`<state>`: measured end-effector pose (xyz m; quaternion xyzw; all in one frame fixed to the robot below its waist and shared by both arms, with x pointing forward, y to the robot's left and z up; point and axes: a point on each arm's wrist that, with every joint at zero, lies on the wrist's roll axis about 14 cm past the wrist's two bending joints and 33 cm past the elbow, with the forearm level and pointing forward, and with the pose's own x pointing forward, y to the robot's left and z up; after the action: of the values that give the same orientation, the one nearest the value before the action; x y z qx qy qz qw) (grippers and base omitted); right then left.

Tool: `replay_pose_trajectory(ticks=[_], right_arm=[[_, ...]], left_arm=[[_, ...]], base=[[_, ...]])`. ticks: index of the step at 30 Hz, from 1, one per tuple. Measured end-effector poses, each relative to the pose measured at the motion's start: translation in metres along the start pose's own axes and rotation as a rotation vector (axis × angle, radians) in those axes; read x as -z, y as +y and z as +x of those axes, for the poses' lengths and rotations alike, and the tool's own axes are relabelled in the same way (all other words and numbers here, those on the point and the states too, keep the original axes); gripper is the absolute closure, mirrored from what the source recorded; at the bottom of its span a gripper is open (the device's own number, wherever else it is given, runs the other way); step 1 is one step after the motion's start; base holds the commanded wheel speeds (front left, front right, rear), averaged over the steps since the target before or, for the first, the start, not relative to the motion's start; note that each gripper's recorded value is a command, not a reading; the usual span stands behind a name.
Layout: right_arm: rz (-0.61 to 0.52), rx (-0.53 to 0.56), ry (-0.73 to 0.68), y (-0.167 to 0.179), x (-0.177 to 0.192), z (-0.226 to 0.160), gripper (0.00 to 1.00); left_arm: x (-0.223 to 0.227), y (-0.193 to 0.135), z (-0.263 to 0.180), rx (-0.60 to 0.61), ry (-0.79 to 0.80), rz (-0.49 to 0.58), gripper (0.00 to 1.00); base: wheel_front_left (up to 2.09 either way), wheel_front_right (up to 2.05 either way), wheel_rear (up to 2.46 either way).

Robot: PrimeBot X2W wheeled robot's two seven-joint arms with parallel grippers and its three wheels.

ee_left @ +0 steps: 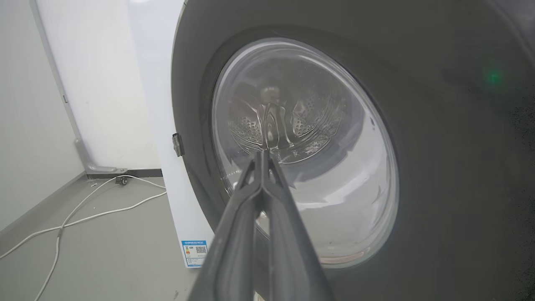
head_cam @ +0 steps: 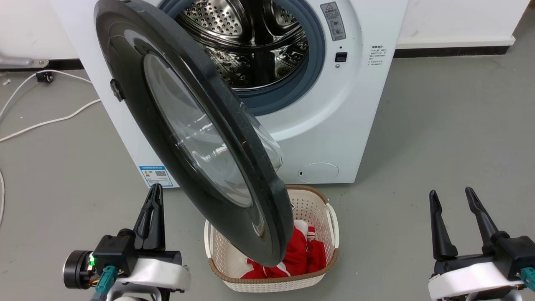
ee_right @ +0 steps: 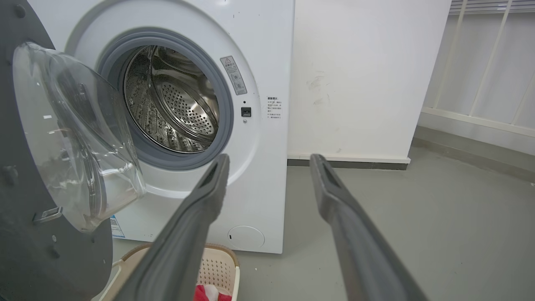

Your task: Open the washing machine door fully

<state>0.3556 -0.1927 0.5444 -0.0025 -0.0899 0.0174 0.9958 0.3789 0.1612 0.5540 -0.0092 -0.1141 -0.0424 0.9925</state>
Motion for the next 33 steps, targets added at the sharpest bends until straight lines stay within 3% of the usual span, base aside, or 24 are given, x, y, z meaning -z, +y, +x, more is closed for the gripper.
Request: replay_pose_trajectory(ticks=[7, 20, 27, 33], right_arm=[[0.01, 0.003, 0.005, 0.0, 0.002, 0.0, 0.0], [0.012, -0.005, 0.012, 0.002, 0.005, 0.004, 0.0], [0.013, -0.004, 0.007, 0.002, 0.002, 0.001, 0.0], [0.014, 0.007, 0.005, -0.002, 0.001, -0.001, 0.0]], left_arm=[[-0.028, 0.0, 0.008, -0.005, -0.09, -0.011, 1.0], [-0.189, -0.019, 0.012, 0.051, -0.607, -0.02, 1.0], [-0.213, -0.076, 0.001, 0.265, -0.683, -0.091, 1.0], [-0.168, -0.142, -0.008, 0.498, -0.516, -0.187, 1.0]], base=[[0.0, 0.0, 0.0], [0.0, 0.0, 0.0], [0.0, 0.0, 0.0], [0.0, 0.0, 0.0]])
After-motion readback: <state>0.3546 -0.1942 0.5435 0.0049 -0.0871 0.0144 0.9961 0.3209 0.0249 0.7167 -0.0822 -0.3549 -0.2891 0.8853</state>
